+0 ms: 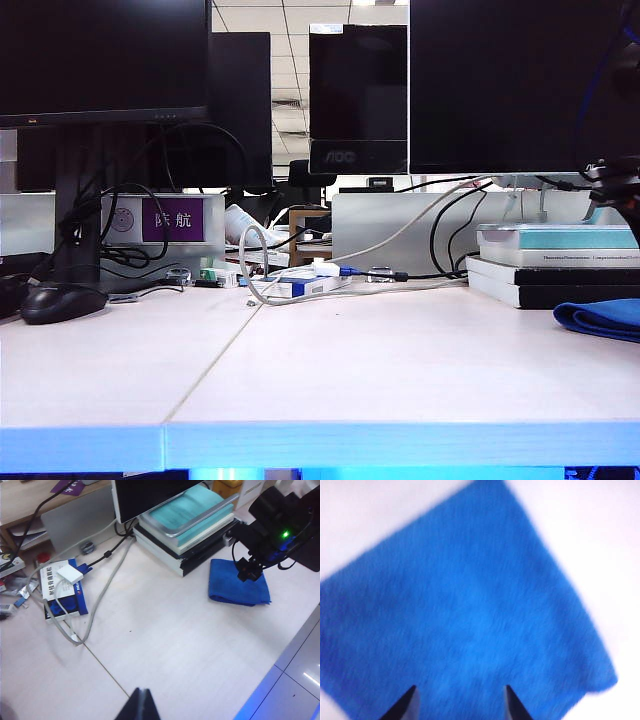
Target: Wipe the table from right to left using the rag.
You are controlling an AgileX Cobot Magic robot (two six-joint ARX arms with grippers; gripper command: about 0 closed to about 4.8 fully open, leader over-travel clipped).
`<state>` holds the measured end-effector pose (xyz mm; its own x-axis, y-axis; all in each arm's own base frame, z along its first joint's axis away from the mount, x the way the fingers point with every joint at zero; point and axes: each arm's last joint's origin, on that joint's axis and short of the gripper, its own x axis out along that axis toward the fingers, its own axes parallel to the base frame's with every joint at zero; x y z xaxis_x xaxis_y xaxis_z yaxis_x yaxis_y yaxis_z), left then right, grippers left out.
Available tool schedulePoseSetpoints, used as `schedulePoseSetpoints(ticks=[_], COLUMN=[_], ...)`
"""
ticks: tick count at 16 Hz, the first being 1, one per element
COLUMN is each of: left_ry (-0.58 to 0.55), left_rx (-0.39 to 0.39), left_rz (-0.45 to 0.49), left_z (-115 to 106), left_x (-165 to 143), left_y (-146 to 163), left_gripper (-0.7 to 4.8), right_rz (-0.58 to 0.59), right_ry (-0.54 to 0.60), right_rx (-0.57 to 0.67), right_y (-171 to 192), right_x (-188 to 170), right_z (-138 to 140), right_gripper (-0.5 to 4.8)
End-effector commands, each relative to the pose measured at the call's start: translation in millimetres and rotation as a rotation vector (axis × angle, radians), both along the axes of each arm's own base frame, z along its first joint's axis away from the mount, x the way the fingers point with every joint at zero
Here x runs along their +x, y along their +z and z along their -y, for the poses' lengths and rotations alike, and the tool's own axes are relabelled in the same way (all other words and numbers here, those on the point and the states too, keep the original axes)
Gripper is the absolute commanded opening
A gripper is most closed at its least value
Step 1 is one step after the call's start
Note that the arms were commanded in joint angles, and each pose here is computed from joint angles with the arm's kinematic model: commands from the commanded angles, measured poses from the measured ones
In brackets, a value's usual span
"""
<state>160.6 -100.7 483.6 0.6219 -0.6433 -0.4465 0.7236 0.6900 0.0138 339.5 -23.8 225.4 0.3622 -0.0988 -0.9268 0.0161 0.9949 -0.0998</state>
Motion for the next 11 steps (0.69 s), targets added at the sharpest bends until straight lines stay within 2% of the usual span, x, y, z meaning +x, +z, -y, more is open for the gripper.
schedulePoseSetpoints(ticks=[1,6,10,11], left_ry=[-0.005,-0.008,-0.012,-0.012], left_rx=[-0.006,-0.007,-0.008,-0.008], left_rz=[0.02,0.019,0.018,0.019], left_z=[0,0,0,0], left_x=[0,0,0,0], left_y=[2,2,2,2], left_gripper=[-0.05,-0.05,-0.05,-0.05], right_rz=[-0.005,-0.029,-0.097,-0.11], right_ry=[0.003,-0.002,-0.009,-0.007], right_rx=[-0.007,-0.019,-0.033,-0.037], right_y=[-7,-25,-50,-52], right_x=[5,15,21,21], right_z=[1,2,3,3], right_gripper=[1.98,1.99,1.98,1.34])
